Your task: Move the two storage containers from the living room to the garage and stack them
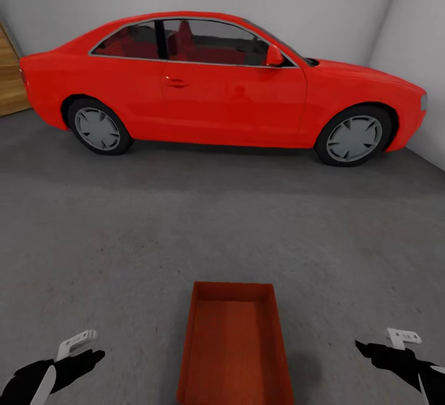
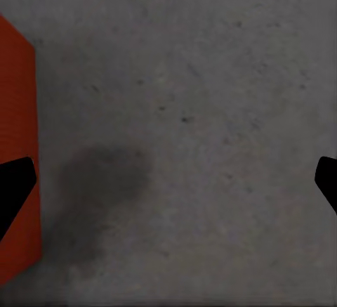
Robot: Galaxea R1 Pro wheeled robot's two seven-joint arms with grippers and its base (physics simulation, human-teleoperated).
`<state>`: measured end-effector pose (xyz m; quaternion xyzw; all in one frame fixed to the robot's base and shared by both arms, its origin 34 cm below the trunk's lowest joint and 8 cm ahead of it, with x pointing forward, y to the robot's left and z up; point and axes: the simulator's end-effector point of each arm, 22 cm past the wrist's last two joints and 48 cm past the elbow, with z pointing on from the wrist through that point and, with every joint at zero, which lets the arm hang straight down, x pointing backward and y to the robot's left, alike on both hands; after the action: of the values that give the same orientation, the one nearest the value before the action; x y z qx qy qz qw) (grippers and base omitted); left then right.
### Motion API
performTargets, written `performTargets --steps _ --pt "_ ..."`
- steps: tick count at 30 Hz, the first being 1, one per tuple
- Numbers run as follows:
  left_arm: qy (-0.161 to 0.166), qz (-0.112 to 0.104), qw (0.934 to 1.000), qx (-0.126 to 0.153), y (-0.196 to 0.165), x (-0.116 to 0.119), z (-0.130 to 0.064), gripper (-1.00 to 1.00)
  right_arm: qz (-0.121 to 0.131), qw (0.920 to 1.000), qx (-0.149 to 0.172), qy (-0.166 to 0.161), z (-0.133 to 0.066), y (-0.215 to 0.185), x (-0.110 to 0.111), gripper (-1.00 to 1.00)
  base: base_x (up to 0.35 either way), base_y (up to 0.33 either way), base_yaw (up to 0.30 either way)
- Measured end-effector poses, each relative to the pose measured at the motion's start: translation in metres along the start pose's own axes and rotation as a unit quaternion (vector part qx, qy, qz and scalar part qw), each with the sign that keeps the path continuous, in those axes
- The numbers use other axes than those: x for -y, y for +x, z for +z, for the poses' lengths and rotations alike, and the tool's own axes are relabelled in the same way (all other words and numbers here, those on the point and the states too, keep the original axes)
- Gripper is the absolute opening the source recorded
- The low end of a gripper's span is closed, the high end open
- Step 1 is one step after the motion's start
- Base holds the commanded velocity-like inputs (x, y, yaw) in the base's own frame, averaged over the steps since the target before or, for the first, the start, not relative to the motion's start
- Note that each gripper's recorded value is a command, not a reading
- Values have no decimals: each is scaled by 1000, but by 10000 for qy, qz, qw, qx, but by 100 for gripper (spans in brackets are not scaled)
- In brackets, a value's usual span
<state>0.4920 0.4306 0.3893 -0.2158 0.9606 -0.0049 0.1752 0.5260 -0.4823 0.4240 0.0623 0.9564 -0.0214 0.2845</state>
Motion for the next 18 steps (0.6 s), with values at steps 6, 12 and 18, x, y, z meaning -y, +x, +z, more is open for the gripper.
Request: performTargets --steps 6,12,18 --pt "-6 2 10000 -11 1 0 1 100 17 10000 -41 -7 1 4 -1 100 0 0 18" --pt "-15 0 10000 -60 5 -1 3 100 28 10000 -48 -8 2 6 -1 100 0 0 -75" --pt "-18 -12 10000 -80 7 -2 3 100 -35 9999 105 -11 1 -2 0 100 0 0 -257"
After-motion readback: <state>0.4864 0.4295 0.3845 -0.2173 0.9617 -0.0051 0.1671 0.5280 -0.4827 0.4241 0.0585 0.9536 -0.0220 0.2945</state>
